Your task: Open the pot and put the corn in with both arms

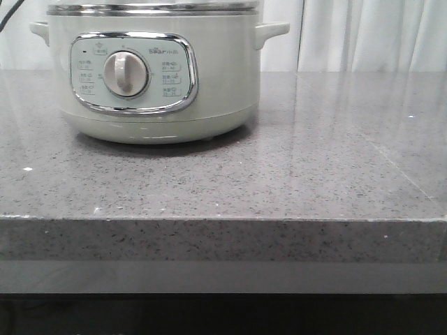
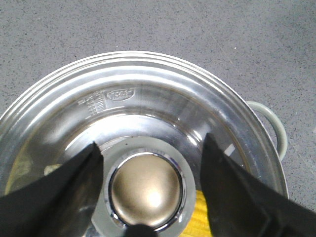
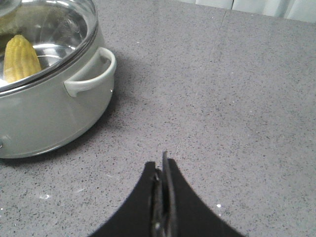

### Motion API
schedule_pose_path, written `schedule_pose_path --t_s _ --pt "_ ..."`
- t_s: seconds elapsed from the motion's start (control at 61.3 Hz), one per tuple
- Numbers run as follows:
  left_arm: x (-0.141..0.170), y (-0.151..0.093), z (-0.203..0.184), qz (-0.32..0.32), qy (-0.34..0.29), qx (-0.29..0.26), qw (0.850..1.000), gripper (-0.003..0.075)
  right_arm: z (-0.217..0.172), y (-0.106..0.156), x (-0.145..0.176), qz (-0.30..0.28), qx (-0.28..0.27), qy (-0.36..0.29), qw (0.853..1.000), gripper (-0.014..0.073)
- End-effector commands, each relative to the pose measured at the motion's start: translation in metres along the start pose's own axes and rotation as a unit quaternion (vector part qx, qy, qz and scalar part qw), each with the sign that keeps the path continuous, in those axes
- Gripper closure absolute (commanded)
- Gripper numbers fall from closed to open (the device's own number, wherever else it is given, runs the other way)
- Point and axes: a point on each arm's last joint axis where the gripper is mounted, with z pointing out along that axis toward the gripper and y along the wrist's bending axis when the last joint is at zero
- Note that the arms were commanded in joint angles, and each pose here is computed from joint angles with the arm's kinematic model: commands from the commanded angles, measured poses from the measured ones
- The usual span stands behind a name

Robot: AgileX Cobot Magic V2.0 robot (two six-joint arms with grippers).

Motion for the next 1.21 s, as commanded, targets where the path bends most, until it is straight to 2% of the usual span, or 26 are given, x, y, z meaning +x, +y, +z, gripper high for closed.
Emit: schedule_pose_path --t_s 0.0,0.18,0.261,0.424,0.571,0.653,0.963,1.191 --pt "-0.010 -0.015 -0.048 0.007 -0.067 0.010 0.998 0.0239 -0.010 -0.001 -0.016 -0.002 0.006 -0.060 0.998 0.0715" --pt "-0.013 -0.019 -0.076 0.014 -0.105 0.004 0.994 0.0229 -0.010 -0.001 -0.016 -0.002 0.006 -0.060 0.998 0.0715" --pt "-0.013 -0.021 -0.085 0.016 -0.119 0.003 0.993 0.0267 -0.010 -0.001 -0.016 -0.002 0.006 -0.060 0.998 0.0715" --pt "-0.013 -0.022 -0.090 0.017 -0.125 0.002 0.992 0.0438 -0.010 -0.001 -0.016 -0.002 0.006 -0.060 0.998 0.0715" --pt "-0.013 -0.022 -0.090 0.017 -0.125 0.002 0.992 0.0653 -0.010 -0.001 -0.016 -0.002 0.006 -0.059 0.998 0.0715" --pt "-0.013 -0.022 -0.090 0.017 -0.124 0.002 0.992 0.0741 -0.010 -0.001 -0.016 -0.002 0.006 -0.059 0.998 0.0715" --pt "-0.010 -0.022 -0.095 0.022 -0.111 -0.009 0.994 0.0741 -0.011 -0.002 -0.021 0.012 0.009 -0.086 0.996 0.0715" --pt "0.003 -0.023 -0.125 0.030 -0.118 -0.042 0.992 0.0741 -0.019 -0.020 -0.020 0.041 0.056 -0.115 0.991 0.0715"
